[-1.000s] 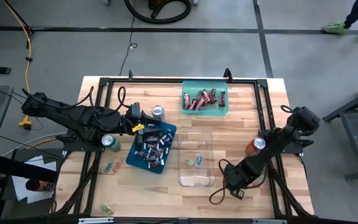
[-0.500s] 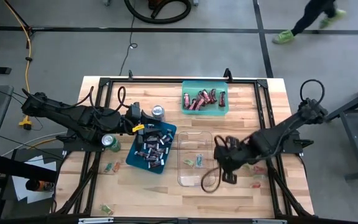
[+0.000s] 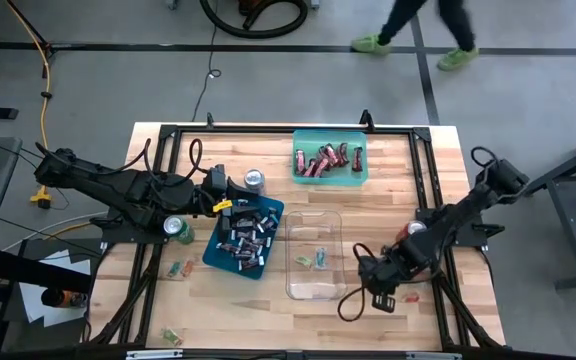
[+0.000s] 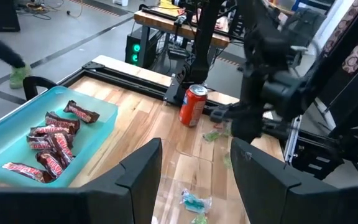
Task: Sort candy
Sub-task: Put the green candy into the transparent bin
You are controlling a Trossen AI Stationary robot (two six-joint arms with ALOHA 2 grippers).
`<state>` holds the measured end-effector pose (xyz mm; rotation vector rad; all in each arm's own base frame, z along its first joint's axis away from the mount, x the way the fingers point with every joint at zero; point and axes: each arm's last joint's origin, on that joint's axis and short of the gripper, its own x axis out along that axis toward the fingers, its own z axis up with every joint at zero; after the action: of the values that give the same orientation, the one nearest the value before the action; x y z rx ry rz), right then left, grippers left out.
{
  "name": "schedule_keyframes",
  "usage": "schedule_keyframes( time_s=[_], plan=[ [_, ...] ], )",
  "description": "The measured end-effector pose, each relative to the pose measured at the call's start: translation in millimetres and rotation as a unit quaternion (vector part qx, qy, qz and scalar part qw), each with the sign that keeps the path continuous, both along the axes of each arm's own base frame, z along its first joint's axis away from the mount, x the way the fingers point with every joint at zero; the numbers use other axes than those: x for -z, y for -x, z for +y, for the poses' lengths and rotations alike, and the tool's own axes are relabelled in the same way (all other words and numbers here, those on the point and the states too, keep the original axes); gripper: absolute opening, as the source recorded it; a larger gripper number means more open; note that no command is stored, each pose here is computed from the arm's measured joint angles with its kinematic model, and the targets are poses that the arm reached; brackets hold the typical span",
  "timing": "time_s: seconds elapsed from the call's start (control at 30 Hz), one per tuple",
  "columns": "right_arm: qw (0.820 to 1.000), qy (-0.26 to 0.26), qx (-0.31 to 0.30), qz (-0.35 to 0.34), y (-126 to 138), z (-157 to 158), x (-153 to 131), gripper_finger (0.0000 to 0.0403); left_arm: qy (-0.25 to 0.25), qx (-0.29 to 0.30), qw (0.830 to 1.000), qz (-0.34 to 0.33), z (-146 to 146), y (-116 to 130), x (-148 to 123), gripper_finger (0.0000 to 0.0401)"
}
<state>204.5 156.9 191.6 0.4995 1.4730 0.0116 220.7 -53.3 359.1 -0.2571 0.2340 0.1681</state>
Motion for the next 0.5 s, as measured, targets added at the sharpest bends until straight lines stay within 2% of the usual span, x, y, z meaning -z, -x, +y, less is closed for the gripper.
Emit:
schedule_keyframes(
  time_s=[0.17, 0.3, 0.4, 0.5],
  plan=[
    [0.997, -0.036, 0.059, 0.034, 9.3, -4.0, 26.9, 0.0009, 0.0, 0.0, 1.0, 0.0, 0.0, 0.0, 0.0, 0.0177],
    [0.998, -0.052, 0.038, 0.022, 8.7, -2.8, 29.0, 0.0024, -0.002, -0.009, 1.0, -0.001, 0.5, 0.1, -0.1, 0.0177],
    [0.998, -0.058, 0.003, -0.001, 1.5, -0.5, 17.7, 0.0017, -0.003, -0.012, 1.0, -0.002, 0.7, 0.1, -0.2, 0.0177],
    [0.995, -0.072, -0.038, -0.051, -10.2, -1.1, -12.9, 0.0004, -0.003, -0.013, 1.0, -0.002, 0.7, 0.1, -0.2, 0.0177]
  ],
)
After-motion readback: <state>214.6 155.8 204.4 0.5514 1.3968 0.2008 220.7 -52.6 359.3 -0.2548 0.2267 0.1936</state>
